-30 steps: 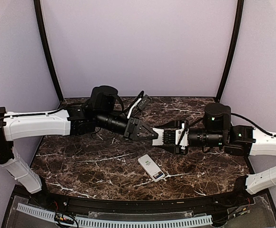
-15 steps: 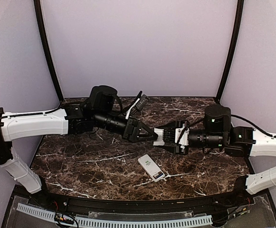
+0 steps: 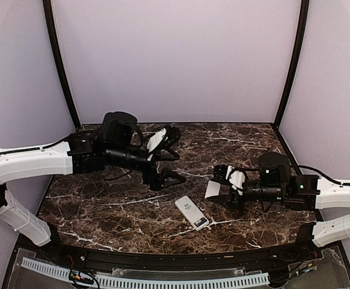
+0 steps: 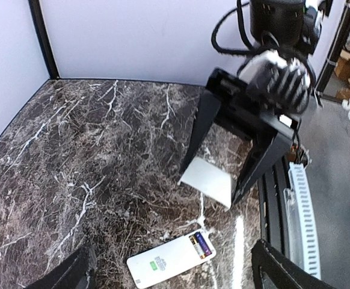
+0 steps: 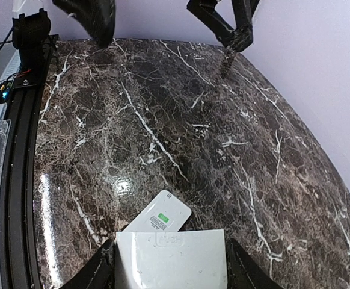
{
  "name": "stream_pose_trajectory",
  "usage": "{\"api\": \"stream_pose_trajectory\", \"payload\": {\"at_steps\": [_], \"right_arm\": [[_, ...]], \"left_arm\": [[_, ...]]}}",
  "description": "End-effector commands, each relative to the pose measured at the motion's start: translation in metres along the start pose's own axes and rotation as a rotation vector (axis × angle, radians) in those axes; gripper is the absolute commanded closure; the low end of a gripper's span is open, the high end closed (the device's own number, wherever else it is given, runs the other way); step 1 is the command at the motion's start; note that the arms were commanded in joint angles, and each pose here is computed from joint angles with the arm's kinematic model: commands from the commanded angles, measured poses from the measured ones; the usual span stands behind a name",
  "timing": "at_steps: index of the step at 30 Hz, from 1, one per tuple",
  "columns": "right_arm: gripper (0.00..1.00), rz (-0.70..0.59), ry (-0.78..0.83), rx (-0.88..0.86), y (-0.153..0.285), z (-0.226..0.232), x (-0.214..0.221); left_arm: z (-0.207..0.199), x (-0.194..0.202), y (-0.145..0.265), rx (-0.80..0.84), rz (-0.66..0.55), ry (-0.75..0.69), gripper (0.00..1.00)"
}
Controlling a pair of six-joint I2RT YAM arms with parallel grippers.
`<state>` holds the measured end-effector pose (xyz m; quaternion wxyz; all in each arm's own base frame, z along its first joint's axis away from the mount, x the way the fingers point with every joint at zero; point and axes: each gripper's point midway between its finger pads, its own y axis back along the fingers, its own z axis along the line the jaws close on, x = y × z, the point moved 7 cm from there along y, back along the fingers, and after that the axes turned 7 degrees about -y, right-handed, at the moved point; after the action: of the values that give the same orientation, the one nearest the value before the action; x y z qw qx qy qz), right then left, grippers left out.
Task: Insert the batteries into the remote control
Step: Move the remote control without the battery cover to the center of the board.
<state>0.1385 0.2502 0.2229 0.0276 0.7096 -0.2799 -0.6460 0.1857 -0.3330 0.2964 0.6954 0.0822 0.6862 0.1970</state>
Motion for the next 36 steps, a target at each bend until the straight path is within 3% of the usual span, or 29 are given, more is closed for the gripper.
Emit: {"api": "stream_pose_trajectory", "payload": {"at_steps": [1,7,12,17,33,36], "right_arm": [[0.6,-0.06,-0.142,0.04,0.01,-0.005,0.002],[0.6,-0.095,-0.237,0.063,0.022,-0.005,0.015],[0.6,-0.094,-0.289,0.07,0.024,-0.007,0.021],[0.59,-0.11,-0.304,0.073,0.025,-0.011,0.023],[0.59,-0.102,-0.278,0.029,0.02,-0.012,0.023],[0.59,-0.093,-0.277,0.02,0.015,-0.012,0.024]], "left_arm": [[-0.006,0.05,-0.026,0.129,0.142,-0.245,0.11],[-0.003,0.104,-0.067,0.313,0.301,-0.51,0.08],[-0.001,0.124,-0.1,0.472,0.366,-0.58,0.04],[0.003,0.138,-0.119,0.489,0.395,-0.681,0.01],[0.014,0.176,-0.139,0.536,0.583,-0.664,0.09],[0.016,0.184,-0.138,0.528,0.63,-0.661,0.14]]}}
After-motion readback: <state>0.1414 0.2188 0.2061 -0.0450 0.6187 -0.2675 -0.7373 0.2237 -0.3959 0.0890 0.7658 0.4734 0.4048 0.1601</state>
